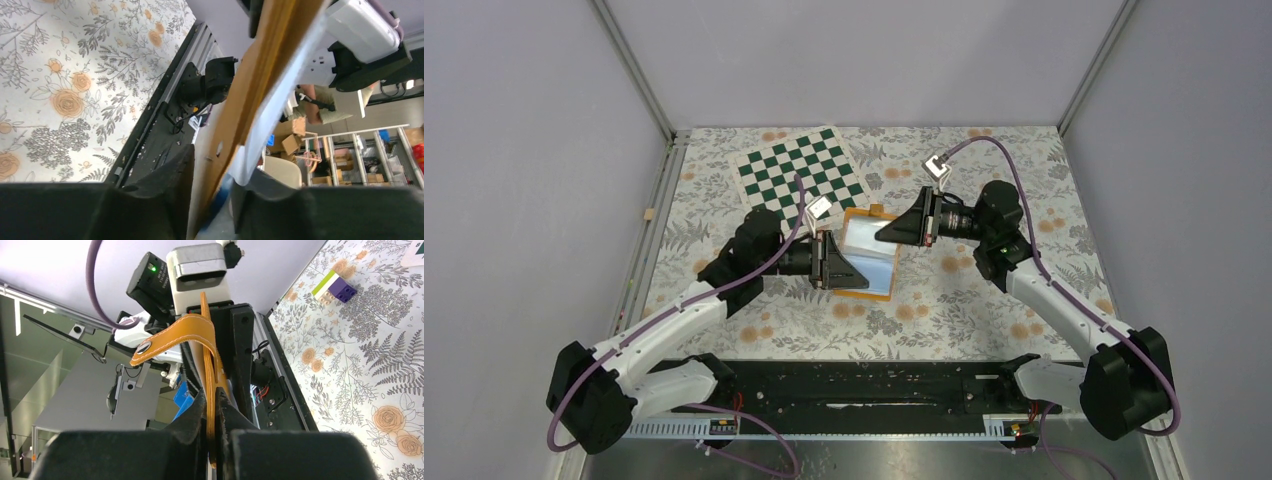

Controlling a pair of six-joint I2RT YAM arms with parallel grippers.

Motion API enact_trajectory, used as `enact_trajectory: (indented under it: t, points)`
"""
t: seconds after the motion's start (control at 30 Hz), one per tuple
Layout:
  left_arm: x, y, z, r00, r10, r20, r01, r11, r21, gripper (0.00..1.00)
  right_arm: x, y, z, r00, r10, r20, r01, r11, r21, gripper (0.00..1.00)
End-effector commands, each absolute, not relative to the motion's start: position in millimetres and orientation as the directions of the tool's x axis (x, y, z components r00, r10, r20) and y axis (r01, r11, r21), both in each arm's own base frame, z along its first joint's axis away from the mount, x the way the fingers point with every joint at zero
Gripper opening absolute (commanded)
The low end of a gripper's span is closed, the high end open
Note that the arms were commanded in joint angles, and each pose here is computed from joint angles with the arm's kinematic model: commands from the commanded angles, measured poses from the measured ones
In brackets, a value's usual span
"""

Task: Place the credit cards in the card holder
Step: Open the card holder at the center of the board.

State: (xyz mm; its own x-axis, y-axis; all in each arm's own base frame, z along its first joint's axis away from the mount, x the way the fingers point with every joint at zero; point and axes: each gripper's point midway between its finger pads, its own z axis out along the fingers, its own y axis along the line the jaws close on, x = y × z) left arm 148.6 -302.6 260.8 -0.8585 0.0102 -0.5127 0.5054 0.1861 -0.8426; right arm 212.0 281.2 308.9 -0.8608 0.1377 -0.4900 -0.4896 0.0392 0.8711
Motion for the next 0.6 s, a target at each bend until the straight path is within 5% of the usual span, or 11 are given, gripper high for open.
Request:
enact_trajectory:
  t: [0.0,0.03,0.57]
  points:
    - [155,-309,278,-0.816,-0.060,-0.575,0.565,0.126,-0.815,0.10,207,281,331,-0.847,0.168,-0.504,-0.512,-0.005,0.859,0.00]
    - [157,-309,280,-0.812,-0.068,-0.580,0.569,0.131,-0.812,0.00,205,281,330,-0.859,0.162,-0.486,-0.494,-0.007,0.870,0.00]
    - [189,-281,301,-0.489,-0.078,-0.869,0.790,0.382,-0.479,0.00,160,269,331,-0.973,0.026,-0.228,-0.229,-0.133,0.964,0.00]
